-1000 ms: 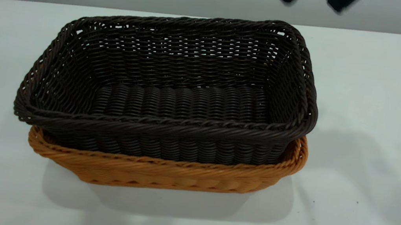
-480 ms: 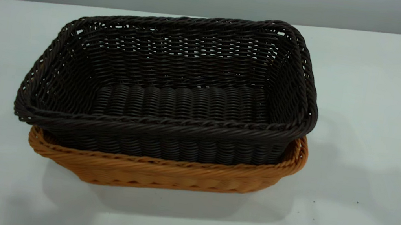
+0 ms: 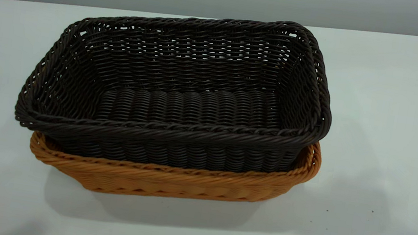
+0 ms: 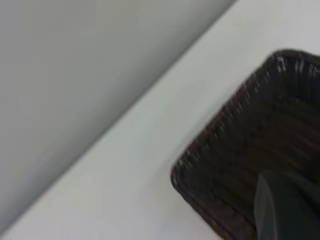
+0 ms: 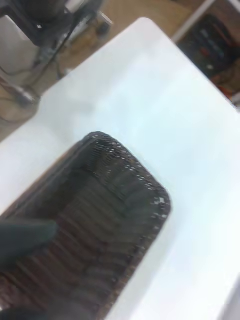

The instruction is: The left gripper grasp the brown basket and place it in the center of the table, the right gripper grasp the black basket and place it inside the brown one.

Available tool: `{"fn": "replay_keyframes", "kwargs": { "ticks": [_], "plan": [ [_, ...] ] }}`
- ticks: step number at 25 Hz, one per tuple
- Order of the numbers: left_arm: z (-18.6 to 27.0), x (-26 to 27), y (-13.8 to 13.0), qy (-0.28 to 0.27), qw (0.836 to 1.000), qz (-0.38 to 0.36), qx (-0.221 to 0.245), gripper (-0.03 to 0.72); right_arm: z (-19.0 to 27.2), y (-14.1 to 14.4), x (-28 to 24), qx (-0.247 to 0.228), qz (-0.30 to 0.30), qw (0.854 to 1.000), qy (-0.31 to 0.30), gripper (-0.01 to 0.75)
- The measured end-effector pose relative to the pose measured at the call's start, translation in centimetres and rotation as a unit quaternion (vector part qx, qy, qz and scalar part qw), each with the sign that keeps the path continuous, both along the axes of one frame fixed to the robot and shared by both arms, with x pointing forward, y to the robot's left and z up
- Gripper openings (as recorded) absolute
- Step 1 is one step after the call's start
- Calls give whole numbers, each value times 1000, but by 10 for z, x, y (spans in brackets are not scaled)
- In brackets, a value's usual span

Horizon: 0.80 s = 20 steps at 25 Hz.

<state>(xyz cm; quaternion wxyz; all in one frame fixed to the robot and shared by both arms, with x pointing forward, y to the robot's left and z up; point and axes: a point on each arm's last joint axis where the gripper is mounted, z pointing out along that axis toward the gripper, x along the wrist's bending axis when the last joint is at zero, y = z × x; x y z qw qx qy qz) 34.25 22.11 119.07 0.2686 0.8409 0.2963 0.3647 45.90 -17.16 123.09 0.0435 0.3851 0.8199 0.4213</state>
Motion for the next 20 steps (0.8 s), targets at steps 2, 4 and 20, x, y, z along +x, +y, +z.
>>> {"fn": "replay_keyframes", "kwargs": {
  "ticks": [2,4,20],
  "plan": [
    [-2,0,1,11,1000,15,-5,-1,11,-7,-15,1,-5,1000,-24,246],
    [-2,0,1,14,1000,23,-16,-1,20,-14,-28,0,-14,999,-45,179],
    [-49,-8,-12,127,991,19,-22,-1,62,-84,-152,5,-147,969,-199,1]
  ]
}}
